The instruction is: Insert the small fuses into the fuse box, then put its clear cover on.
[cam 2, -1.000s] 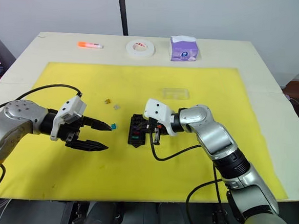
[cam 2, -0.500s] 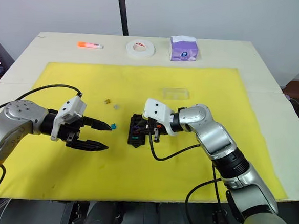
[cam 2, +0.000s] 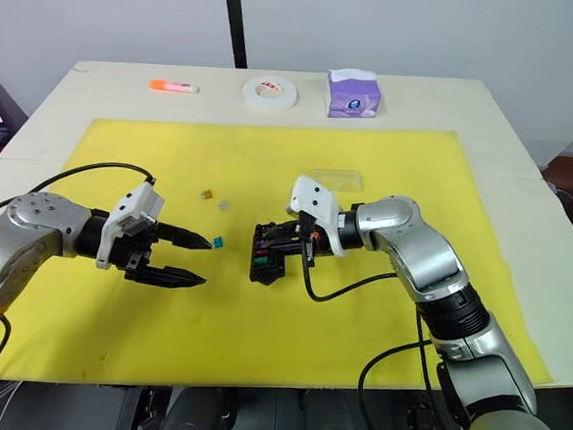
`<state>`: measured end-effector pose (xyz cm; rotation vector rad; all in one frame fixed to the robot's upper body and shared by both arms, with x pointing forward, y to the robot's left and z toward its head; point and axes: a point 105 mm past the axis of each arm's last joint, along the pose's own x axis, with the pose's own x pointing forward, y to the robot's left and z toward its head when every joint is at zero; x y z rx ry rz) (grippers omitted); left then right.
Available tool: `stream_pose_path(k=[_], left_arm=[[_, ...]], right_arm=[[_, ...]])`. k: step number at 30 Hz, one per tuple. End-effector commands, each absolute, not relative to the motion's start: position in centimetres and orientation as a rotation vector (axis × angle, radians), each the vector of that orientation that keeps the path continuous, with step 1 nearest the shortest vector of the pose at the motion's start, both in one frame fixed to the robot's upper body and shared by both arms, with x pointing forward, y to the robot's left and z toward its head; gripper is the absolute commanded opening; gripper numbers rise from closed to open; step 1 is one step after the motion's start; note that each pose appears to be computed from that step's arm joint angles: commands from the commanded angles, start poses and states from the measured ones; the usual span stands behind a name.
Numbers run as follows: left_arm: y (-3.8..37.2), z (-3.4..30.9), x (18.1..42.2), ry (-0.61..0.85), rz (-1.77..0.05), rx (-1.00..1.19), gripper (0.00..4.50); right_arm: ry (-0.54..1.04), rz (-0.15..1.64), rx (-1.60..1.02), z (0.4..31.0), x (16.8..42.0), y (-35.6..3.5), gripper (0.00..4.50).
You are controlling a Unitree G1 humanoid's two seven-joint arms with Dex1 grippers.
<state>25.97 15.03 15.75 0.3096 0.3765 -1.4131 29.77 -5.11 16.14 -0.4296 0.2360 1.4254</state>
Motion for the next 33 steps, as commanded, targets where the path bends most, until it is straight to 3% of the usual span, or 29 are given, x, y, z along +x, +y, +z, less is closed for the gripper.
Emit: stream_pose_path(k=[1, 17, 26, 30, 33], left_arm=[[15.0, 16.6, 26.1, 0.343, -1.418, 0.343, 3.37], [15.1, 16.5, 26.1, 0.345, -1.416, 0.34, 3.37], [15.1, 16.5, 26.1, 0.349, -1.421, 0.343, 3.37], [15.1, 16.4, 26.0, 0.354, -1.424, 0.354, 3.37], [15.2, 16.5, 26.1, 0.353, -1.423, 0.36, 3.37]], right_arm=[[0.166, 1.448, -0.452, 17.1, 29.1, -4.8, 1.02], [-0.024, 1.403, -0.549, 15.5, 28.7, -5.2, 1.02], [0.002, 1.408, -0.443, 15.6, 28.3, -5.0, 1.02], [0.009, 1.41, -0.405, 15.8, 28.2, -4.7, 0.15], [0.027, 1.407, -0.412, 15.5, 28.3, -4.7, 0.07]])
